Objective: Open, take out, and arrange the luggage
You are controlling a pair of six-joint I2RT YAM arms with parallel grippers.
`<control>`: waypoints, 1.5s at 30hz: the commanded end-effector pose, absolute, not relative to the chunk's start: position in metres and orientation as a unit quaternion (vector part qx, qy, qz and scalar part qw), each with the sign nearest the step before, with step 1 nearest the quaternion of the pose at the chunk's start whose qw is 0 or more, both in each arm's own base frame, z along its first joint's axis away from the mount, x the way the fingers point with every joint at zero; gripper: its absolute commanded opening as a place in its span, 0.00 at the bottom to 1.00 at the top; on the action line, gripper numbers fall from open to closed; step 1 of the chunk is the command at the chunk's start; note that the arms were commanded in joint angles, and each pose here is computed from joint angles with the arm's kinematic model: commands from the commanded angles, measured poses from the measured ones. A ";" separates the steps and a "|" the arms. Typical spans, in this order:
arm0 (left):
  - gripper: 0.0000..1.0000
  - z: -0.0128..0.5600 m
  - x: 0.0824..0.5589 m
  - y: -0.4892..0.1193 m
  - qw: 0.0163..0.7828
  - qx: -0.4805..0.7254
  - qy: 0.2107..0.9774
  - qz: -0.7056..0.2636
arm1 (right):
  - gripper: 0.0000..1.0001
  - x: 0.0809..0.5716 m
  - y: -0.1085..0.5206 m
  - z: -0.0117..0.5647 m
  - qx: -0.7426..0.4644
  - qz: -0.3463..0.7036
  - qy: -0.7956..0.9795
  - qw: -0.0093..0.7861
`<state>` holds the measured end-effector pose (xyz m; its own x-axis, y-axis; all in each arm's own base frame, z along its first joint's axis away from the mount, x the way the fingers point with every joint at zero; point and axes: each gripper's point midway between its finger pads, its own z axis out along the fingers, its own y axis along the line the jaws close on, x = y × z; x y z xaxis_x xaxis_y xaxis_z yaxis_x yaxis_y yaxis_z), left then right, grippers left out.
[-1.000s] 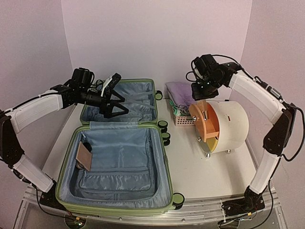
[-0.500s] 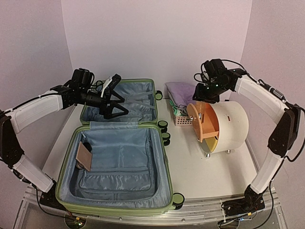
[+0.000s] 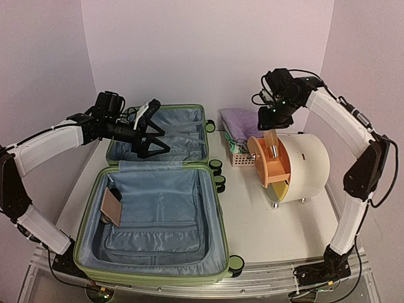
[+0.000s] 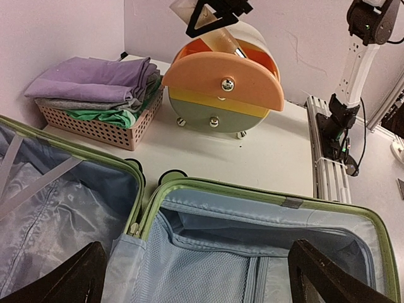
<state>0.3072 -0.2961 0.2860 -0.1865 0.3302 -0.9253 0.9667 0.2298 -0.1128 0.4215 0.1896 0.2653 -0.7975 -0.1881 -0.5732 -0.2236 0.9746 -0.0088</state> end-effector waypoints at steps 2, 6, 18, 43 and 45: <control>1.00 0.302 0.306 -0.296 0.440 0.498 0.646 -0.375 | 0.02 0.404 0.181 0.261 -0.135 -0.010 0.960 0.244; 1.00 0.300 0.306 -0.295 0.439 0.499 0.648 -0.373 | 0.11 0.395 0.174 0.256 -0.124 -0.019 0.964 0.235; 1.00 0.301 0.308 -0.295 0.443 0.502 0.645 -0.368 | 0.52 0.390 0.178 0.238 -0.130 -0.020 0.969 0.209; 1.00 0.299 0.307 -0.295 0.443 0.504 0.644 -0.367 | 0.57 0.362 0.278 0.307 -0.321 -0.052 0.863 0.386; 1.00 0.297 0.307 -0.294 0.441 0.505 0.646 -0.366 | 0.60 0.360 0.257 0.286 -0.324 -0.151 0.859 0.367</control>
<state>0.3088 -0.2955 0.2853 -0.1550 0.3407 -0.9273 0.9706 0.2277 -0.0786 0.3646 0.2703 0.3011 -0.5893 -0.4997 -0.6348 -0.4855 0.8471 -0.2162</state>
